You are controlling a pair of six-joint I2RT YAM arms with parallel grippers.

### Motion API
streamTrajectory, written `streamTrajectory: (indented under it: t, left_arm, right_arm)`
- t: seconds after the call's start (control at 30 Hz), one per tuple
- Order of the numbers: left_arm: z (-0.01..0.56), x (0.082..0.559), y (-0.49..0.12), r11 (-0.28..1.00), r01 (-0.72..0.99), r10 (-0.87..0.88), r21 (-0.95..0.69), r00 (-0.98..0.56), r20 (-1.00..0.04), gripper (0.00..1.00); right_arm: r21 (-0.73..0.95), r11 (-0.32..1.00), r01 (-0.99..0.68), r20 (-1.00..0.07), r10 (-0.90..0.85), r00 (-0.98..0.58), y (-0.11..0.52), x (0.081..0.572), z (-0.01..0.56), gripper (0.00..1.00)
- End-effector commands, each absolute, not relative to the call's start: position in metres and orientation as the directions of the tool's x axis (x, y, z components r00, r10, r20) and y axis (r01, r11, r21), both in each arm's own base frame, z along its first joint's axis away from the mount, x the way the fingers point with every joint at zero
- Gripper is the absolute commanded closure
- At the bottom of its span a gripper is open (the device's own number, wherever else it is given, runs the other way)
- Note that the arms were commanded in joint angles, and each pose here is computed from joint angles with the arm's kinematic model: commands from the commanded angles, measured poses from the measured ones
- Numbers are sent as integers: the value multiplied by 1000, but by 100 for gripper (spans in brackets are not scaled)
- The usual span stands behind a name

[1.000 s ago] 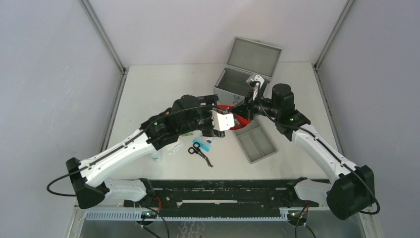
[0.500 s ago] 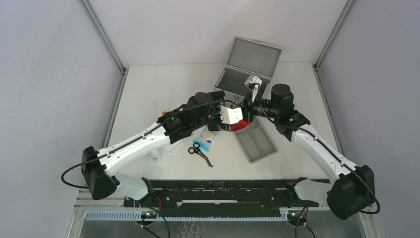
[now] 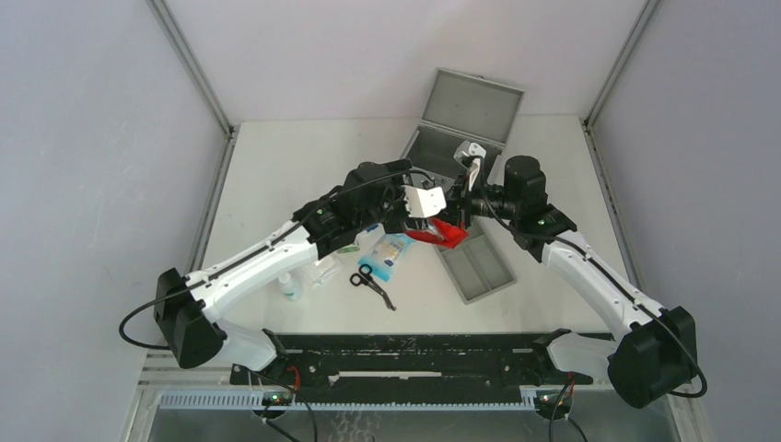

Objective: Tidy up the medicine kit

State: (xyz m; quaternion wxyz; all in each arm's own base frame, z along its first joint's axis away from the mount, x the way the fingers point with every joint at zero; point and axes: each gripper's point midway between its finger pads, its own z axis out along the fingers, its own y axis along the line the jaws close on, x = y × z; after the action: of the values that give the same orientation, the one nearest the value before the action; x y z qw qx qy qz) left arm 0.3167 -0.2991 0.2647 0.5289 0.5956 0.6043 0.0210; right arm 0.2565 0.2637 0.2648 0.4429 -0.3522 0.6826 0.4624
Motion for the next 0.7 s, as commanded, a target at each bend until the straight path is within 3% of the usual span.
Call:
streamTrajectory:
  t: [0.0, 0.37, 0.67]
  left_arm:
    - [295, 300, -303, 286, 714, 658, 639, 338, -672, 1]
    - [304, 231, -295, 70, 837, 574, 542, 411, -709, 0]
    - [301, 215, -248, 22, 832, 590, 555, 437, -679, 2]
  right_arm:
    - [257, 340, -905, -955, -54, -291, 265, 264, 281, 100]
    - [249, 382, -890, -953, -66, -295, 263, 273, 276, 100]
    - [235, 227, -945, -960, -95, -262, 266, 247, 281, 100]
